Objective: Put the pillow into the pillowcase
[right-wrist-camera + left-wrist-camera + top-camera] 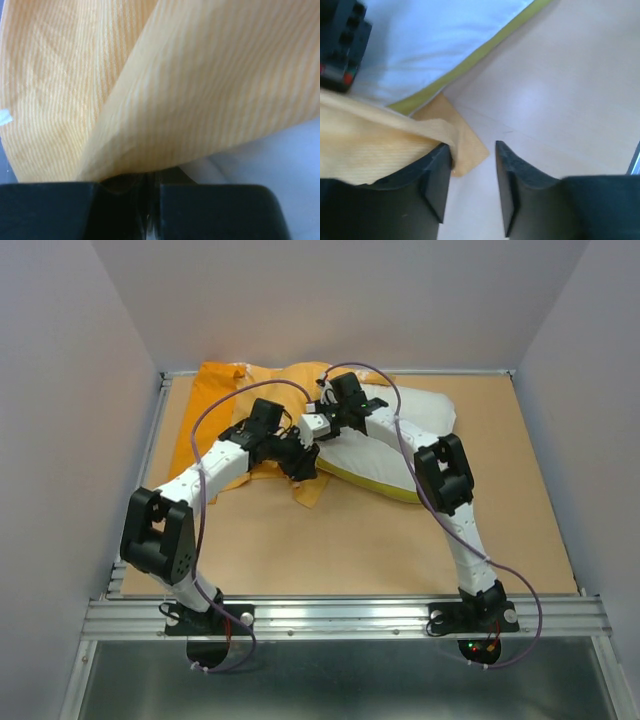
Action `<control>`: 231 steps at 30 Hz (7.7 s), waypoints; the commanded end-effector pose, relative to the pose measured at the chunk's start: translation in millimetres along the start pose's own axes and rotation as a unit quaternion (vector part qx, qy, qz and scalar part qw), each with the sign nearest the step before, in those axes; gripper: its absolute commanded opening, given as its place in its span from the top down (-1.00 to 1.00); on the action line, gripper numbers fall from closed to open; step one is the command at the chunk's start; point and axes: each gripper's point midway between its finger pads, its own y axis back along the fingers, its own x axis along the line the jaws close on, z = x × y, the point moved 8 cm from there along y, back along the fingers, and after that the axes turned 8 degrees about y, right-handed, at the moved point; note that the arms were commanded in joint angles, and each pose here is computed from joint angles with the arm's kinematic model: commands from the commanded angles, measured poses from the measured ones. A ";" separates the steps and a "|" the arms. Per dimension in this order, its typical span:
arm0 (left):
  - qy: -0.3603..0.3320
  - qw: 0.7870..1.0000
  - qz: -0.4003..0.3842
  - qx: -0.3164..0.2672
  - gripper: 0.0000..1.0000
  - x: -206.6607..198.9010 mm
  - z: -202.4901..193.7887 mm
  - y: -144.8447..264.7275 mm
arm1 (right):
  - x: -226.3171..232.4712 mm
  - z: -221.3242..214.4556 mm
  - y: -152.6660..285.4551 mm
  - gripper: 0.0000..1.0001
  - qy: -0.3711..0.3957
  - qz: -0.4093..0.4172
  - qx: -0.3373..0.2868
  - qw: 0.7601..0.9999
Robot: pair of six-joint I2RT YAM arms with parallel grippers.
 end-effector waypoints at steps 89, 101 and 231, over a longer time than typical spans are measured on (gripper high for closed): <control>-0.008 0.962 0.190 -0.195 -0.26 -10.7 115.7 79.3 | 1.5 -95.0 143.3 -0.67 0.064 -0.059 0.047 0.995; -0.079 0.973 0.215 -0.028 -0.41 3.2 123.4 -35.5 | -94.9 -107.2 280.7 -0.83 -0.053 -0.201 0.038 0.978; -0.123 0.959 0.170 0.191 -0.42 -10.8 -170.5 32.3 | -207.1 -121.3 331.3 0.99 -0.012 -0.232 0.136 0.963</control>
